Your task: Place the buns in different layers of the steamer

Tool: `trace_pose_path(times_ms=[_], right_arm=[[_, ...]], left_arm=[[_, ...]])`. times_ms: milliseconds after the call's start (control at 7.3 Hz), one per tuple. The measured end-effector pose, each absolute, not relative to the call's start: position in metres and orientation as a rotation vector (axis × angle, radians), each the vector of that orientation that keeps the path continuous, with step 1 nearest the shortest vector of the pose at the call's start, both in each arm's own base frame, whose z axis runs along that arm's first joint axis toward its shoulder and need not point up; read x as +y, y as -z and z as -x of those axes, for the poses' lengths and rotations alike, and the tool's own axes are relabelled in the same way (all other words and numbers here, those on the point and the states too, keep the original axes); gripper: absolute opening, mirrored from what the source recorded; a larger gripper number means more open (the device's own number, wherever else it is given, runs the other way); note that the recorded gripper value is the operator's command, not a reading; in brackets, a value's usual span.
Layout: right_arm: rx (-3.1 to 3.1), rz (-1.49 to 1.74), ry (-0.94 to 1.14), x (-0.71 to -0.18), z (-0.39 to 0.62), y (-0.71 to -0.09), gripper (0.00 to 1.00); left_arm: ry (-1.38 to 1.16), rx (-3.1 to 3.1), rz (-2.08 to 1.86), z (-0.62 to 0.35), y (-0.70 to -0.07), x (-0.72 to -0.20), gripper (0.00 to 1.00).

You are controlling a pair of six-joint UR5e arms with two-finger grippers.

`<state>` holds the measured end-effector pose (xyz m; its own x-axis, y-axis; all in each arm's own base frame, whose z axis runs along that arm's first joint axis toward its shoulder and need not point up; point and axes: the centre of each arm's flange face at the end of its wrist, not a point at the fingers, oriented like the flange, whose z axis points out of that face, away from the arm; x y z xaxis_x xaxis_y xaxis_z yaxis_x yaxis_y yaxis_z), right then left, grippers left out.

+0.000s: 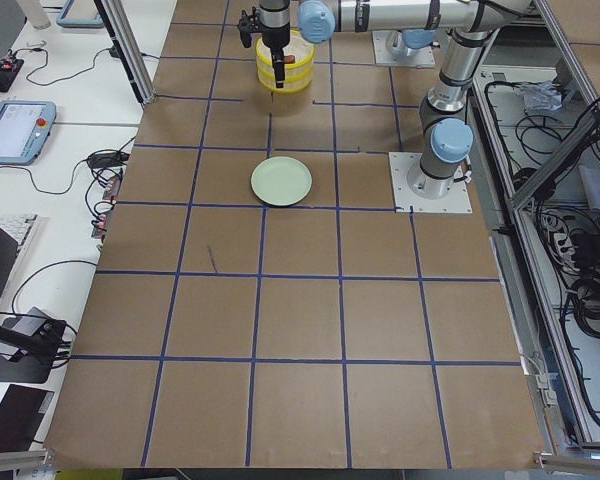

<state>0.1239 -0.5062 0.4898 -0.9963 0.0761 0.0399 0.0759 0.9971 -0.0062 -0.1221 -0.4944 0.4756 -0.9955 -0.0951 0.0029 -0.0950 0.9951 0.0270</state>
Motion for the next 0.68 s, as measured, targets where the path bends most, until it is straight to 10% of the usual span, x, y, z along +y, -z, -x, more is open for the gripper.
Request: trace_pose_path(times_ms=[685], right_arm=[[-3.147, 0.122, -0.023, -0.508, -0.128, -0.494, 1.00]], left_arm=[[0.144, -3.116, -0.135, 0.126, -0.486, -0.473, 1.00]])
